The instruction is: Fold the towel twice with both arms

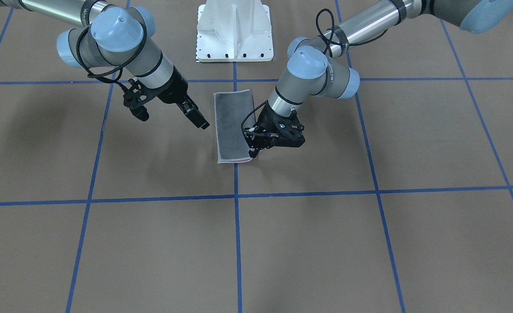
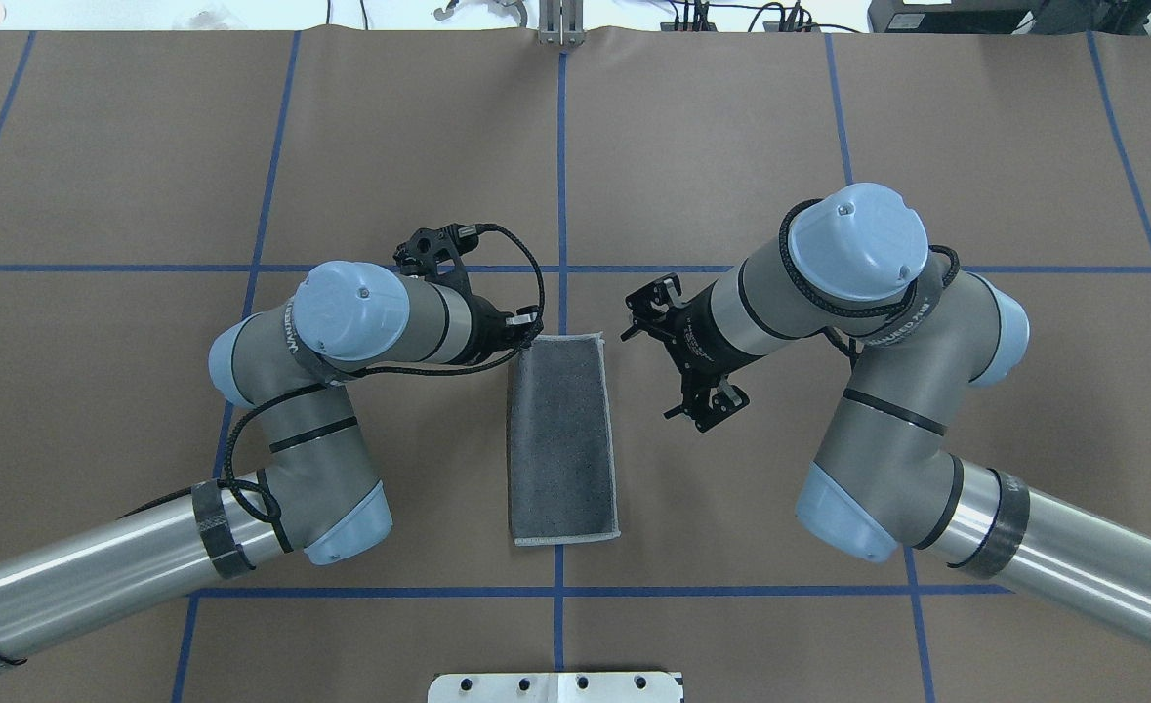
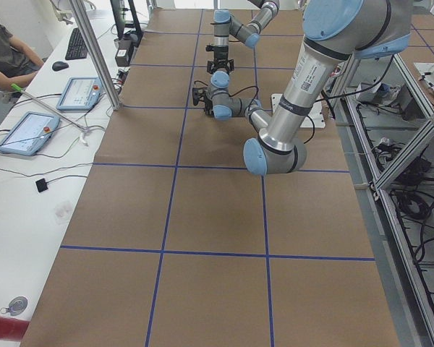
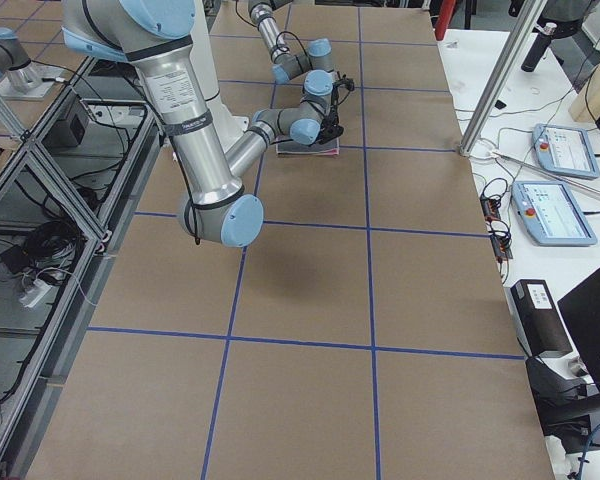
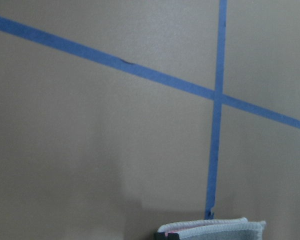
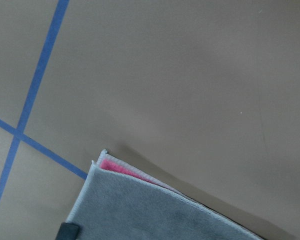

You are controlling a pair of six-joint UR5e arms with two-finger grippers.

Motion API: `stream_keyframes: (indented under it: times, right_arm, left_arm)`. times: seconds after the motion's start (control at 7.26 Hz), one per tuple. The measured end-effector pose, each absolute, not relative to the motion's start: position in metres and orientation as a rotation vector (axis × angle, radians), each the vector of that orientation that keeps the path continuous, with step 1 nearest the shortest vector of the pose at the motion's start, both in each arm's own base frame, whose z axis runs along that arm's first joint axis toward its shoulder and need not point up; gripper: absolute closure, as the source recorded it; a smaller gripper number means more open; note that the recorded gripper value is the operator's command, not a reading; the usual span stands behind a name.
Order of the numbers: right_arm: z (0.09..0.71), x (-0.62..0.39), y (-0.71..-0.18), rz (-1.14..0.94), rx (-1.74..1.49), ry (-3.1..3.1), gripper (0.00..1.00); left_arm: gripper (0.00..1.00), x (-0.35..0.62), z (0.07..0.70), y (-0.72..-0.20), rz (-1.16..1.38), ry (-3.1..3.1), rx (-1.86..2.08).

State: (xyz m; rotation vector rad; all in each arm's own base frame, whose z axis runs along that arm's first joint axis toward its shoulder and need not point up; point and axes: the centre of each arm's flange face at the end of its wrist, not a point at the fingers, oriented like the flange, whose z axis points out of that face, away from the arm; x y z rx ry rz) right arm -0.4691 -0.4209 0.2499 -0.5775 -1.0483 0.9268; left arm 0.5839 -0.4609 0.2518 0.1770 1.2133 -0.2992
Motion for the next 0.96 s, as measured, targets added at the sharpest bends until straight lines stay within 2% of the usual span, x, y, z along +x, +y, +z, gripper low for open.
stream_keyframes:
  times: [0.14, 0.28, 0.96]
  right_arm:
    - [0.253, -0.461, -0.425, 0.927, -0.595, -1.043, 0.0]
    - [0.255, -0.455, -0.428, 0.928, -0.605, -1.041, 0.0]
    - [0.253, -0.444, -0.435, 0.936, -0.605, -1.051, 0.0]
  left_arm:
    - [0.77, 0.589, 0.247, -0.469, -0.306, 1.209, 0.18]
    - [0.01, 0.59, 0.243, -0.475, -0.312, 1.208, 0.184]
    - [0.0, 0.554, 0.246, -0.472, -0.302, 1.239, 0.169]
